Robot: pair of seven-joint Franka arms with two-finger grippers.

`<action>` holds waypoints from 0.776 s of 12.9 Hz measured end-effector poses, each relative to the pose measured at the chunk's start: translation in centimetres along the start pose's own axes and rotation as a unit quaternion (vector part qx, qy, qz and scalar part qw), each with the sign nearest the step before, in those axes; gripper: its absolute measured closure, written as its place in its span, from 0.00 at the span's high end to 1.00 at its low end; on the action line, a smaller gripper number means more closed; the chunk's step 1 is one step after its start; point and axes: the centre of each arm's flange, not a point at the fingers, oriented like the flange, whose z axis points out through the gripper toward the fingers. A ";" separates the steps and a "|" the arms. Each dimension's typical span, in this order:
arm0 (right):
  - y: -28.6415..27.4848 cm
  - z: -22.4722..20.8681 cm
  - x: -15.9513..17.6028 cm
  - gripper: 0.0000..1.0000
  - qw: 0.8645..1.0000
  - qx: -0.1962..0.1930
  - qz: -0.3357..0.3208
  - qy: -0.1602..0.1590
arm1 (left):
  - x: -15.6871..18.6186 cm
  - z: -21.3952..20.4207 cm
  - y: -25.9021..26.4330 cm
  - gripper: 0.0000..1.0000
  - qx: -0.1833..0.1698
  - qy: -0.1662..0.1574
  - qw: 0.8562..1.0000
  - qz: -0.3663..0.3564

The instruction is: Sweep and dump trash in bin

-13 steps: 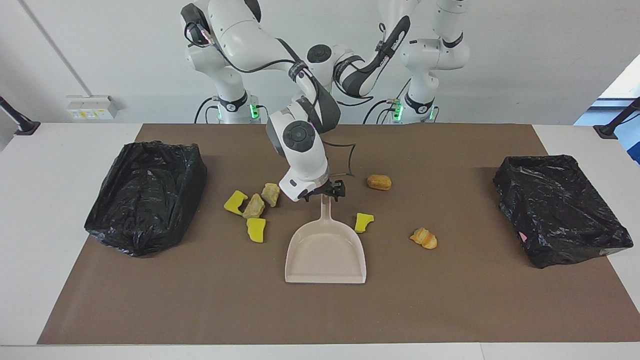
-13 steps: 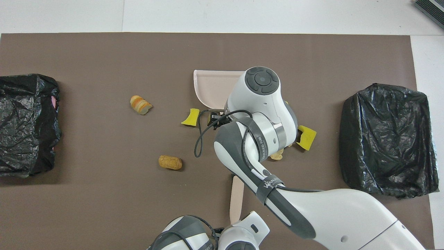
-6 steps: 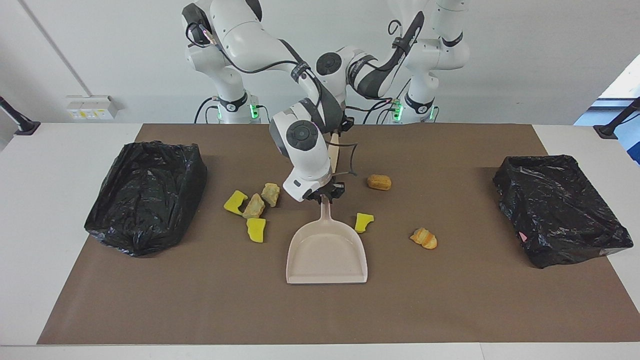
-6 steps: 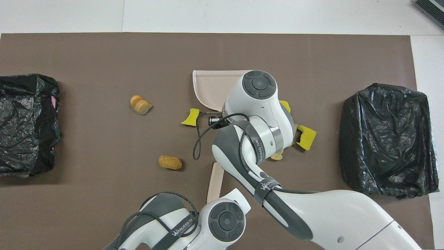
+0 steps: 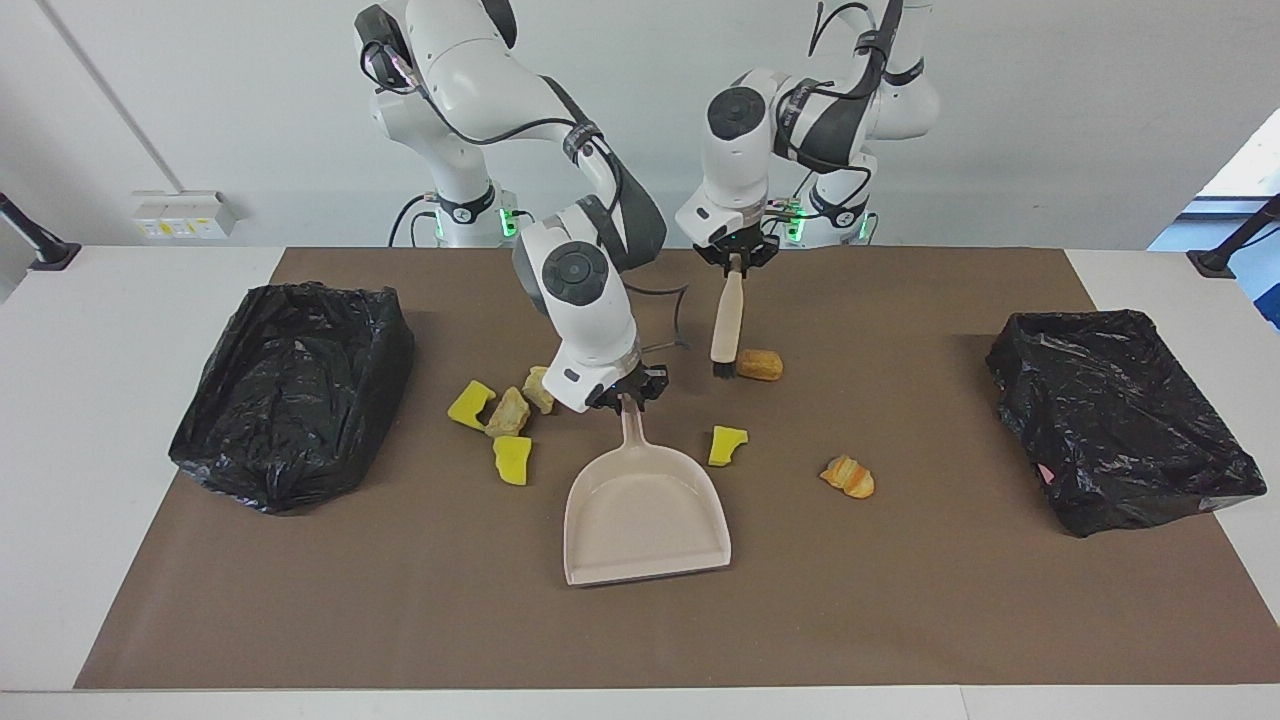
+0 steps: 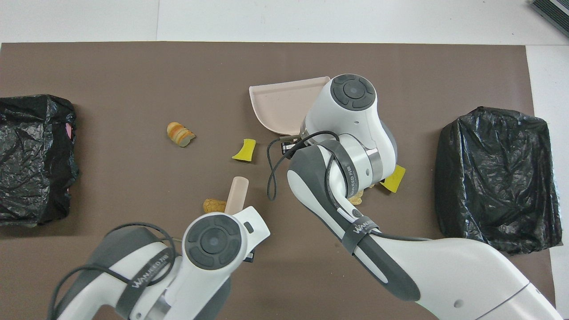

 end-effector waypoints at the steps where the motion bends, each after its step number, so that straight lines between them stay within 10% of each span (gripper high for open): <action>1: 0.2 -1.4 -0.5 0.32 0.999 -0.003 -0.032 -0.002 | 1.5 -0.6 -2.6 0.26 -0.010 0.003 1.000 0.010; 6: 3.0 -3.4 -1.0 0.32 0.975 -0.011 -0.221 -0.020 | 10.7 -0.8 -12.4 0.26 -0.014 0.021 0.998 0.057; 10: 4.9 -2.4 -1.6 0.32 0.904 -0.069 -0.415 -0.072 | 17.9 0.5 -21.2 0.26 -0.021 0.034 0.996 0.080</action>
